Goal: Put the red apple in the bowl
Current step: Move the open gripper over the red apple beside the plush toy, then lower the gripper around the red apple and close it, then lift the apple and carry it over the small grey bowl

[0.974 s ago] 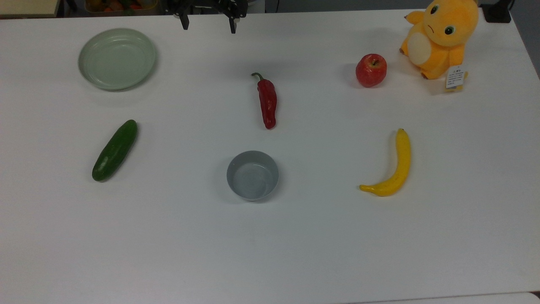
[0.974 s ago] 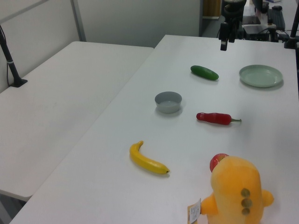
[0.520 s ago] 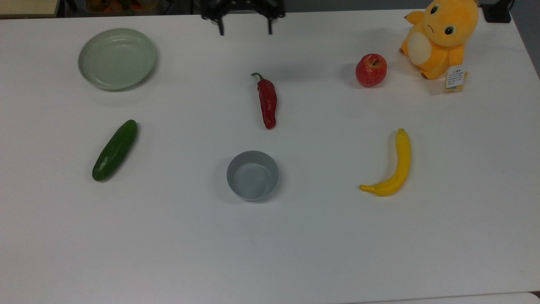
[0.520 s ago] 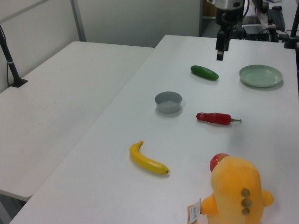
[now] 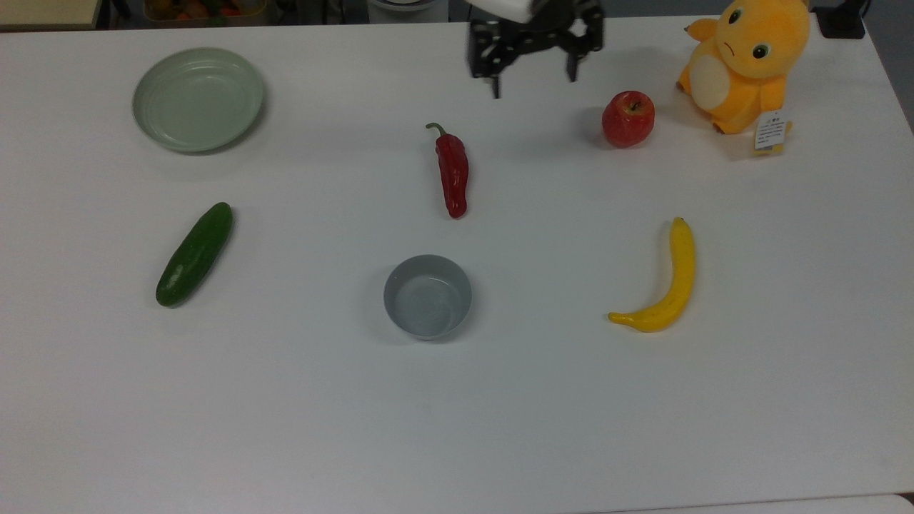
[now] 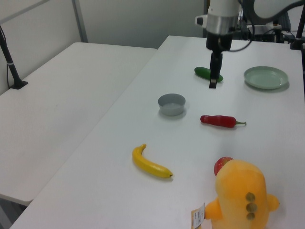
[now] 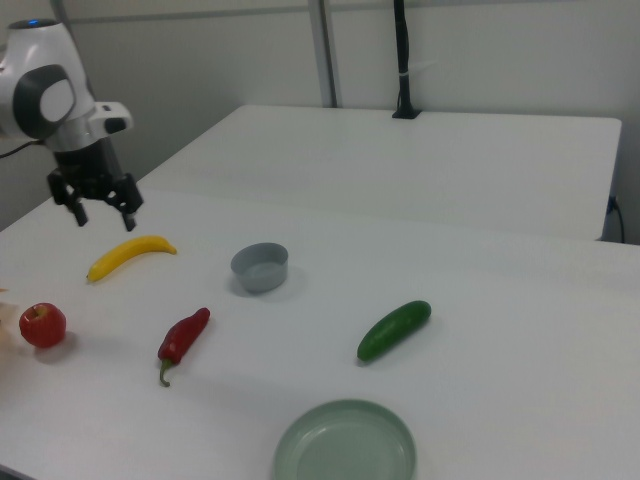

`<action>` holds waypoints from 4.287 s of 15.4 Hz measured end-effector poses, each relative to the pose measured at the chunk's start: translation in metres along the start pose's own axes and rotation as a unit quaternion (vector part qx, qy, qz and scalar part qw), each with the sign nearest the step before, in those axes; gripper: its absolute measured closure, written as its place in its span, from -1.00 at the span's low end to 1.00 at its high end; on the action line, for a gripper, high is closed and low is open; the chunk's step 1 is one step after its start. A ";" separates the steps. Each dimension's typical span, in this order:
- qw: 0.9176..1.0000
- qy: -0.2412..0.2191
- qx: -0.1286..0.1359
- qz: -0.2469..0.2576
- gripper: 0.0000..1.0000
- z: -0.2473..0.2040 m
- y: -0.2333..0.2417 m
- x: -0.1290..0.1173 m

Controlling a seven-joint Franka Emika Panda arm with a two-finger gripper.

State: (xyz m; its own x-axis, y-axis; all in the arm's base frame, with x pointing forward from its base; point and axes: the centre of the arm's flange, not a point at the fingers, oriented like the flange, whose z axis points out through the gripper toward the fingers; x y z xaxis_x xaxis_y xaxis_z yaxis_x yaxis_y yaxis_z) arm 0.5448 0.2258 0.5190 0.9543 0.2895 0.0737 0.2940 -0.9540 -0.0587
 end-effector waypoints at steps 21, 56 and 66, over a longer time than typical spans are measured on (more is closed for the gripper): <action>0.993 -0.093 0.001 -0.067 -1.00 0.161 -0.175 -0.033; 0.998 0.019 -0.054 0.023 -0.36 0.090 -0.050 0.042; 0.992 0.042 -0.069 0.099 -0.36 0.077 0.045 0.060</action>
State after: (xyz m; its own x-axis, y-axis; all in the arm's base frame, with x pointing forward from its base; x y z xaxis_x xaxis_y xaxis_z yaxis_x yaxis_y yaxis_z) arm 0.6191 0.2056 0.4445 0.9830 0.0938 0.1579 0.0859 -0.9947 0.0562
